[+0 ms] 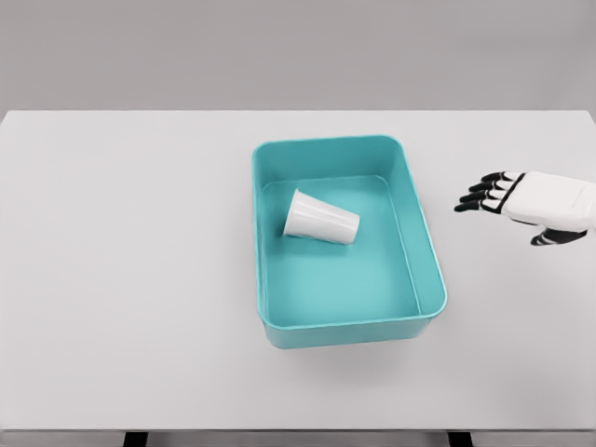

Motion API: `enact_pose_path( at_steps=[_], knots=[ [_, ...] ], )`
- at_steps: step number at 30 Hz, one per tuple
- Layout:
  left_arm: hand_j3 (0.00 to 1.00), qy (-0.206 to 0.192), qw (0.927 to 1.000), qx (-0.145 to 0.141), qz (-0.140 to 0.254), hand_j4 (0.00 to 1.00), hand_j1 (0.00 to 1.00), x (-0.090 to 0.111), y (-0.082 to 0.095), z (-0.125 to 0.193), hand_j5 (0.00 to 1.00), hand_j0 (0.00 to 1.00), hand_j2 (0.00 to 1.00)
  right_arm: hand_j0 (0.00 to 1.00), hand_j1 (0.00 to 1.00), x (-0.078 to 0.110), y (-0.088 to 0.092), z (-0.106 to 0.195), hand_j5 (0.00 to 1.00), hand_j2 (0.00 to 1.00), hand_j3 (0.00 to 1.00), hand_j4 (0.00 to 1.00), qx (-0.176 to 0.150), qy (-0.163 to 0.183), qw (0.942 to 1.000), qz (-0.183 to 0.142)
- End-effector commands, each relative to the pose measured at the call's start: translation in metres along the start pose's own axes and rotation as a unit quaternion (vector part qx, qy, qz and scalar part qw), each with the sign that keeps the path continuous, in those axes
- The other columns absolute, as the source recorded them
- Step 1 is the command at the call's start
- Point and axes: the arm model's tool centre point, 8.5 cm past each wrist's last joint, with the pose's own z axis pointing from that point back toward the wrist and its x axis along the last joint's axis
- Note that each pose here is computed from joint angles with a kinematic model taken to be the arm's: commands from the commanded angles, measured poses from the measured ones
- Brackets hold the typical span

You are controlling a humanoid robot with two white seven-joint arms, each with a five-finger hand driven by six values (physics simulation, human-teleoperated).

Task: Put the paper cup into the basket with your right arm

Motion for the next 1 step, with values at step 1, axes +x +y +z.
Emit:
enact_pose_path(
  at_steps=[1],
  knots=[
    [1.0,0.002,1.0,0.001,0.0,1.0,1.0,-0.0008,0.0002,0.0,1.0,1.0,1.0,1.0,1.0,0.0005,-0.0006,0.0006,1.0,1.0,1.0,1.0,0.003,0.001,1.0,0.006]
  ],
)
